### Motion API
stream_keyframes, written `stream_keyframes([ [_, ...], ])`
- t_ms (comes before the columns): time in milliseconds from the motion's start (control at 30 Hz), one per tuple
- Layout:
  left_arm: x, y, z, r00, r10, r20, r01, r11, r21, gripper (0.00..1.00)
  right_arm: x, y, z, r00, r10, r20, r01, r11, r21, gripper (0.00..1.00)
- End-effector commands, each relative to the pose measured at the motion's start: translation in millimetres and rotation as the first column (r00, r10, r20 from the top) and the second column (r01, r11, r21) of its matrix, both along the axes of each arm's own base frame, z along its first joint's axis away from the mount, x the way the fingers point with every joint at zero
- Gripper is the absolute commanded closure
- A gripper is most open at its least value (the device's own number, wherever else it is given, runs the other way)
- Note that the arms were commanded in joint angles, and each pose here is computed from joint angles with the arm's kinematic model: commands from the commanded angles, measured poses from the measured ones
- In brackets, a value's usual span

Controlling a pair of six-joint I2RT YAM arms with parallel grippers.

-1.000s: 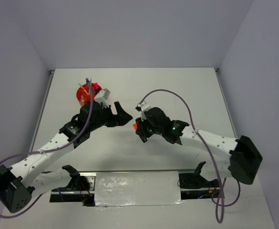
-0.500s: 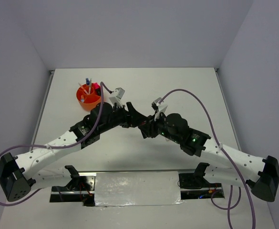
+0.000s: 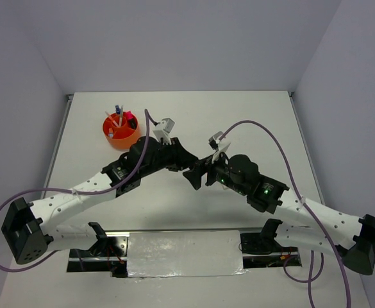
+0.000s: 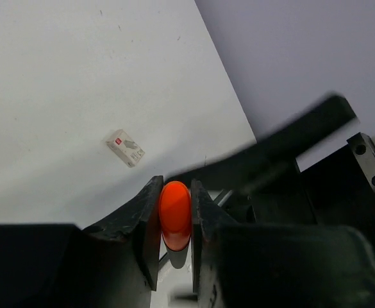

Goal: Sort the stationery into containers
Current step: Pick up the pen from the center of the board, then place the pen in the storage box.

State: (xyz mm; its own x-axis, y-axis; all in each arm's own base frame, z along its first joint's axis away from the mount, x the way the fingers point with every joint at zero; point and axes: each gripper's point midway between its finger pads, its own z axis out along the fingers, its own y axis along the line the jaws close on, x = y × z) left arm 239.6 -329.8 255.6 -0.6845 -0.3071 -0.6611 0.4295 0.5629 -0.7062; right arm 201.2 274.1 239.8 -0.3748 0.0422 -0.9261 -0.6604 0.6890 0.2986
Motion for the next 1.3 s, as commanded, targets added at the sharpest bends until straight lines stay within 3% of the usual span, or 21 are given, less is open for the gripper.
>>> stream_keyframes([
  [0, 8, 3, 38, 0.991, 0.017, 0.134, -0.016, 1.0, -0.005, 1.0, -2, 2, 15, 0.999, 0.008, 0.045, -0.011, 0.999, 0.053, 0.01],
  [100, 41, 27, 67, 0.955, 0.161, 0.249, -0.183, 0.981, 0.071, 1.0, -1, -13, 11, 0.998, -0.05, 0.038, 0.047, 0.997, 0.065, 0.0],
  [133, 54, 40, 54, 0.947, 0.208, 0.244, -0.249, 0.957, 0.15, 1.0, 2, -21, 6, 0.995, -0.088, 0.038, 0.085, 0.995, 0.058, 0.0],
  [200, 82, 65, 71, 0.904, 0.301, 0.304, -0.367, 0.911, 0.188, 1.0, 2, -36, 7, 0.99, -0.132, 0.04, 0.13, 0.99, 0.058, 0.0],
  [267, 114, 101, 65, 0.841, 0.424, 0.335, -0.513, 0.821, 0.25, 1.0, 3, -52, 12, 0.981, -0.19, 0.049, 0.185, 0.98, 0.078, 0.0],
  [400, 157, 141, 75, 0.769, 0.488, 0.412, -0.614, 0.742, 0.269, 1.0, 3, -68, 10, 0.973, -0.221, 0.061, 0.216, 0.973, 0.079, 0.0],
  [500, 186, 179, 73, 0.664, 0.564, 0.491, -0.737, 0.606, 0.3, 1.0, 6, -74, 6, 0.969, -0.24, 0.057, 0.237, 0.97, 0.055, 0.0],
  [600, 212, 205, 65, 0.585, 0.602, 0.544, -0.805, 0.512, 0.299, 1.0, 5, -72, 2, 0.973, -0.226, 0.05, 0.224, 0.974, 0.039, 0.0],
  [700, 221, 218, 54, 0.556, 0.576, 0.599, -0.825, 0.469, 0.314, 1.0, 3, -71, -3, 0.976, -0.214, 0.048, 0.213, 0.977, 0.027, 0.0],
  [733, 226, 219, 61, 0.519, 0.579, 0.628, -0.844, 0.462, 0.271, 1.0, 3, -73, -5, 0.975, -0.214, 0.049, 0.214, 0.977, 0.023, 0.0],
  [867, 240, 242, 48, 0.472, 0.592, 0.654, -0.879, 0.37, 0.3, 1.0, 1, -72, -11, 0.979, -0.201, 0.045, 0.201, 0.98, 0.006, 0.0],
  [1000, 250, 251, 30, 0.465, 0.579, 0.67, -0.884, 0.342, 0.318, 1.0, -1, -71, -15, 0.983, -0.182, 0.037, 0.183, 0.983, -0.015, 0.0],
  [1267, 268, 258, -1, 0.501, 0.561, 0.659, -0.864, 0.361, 0.351, 0.96, -4, -72, -15, 0.985, -0.168, 0.034, 0.169, 0.985, -0.037, 0.0],
])
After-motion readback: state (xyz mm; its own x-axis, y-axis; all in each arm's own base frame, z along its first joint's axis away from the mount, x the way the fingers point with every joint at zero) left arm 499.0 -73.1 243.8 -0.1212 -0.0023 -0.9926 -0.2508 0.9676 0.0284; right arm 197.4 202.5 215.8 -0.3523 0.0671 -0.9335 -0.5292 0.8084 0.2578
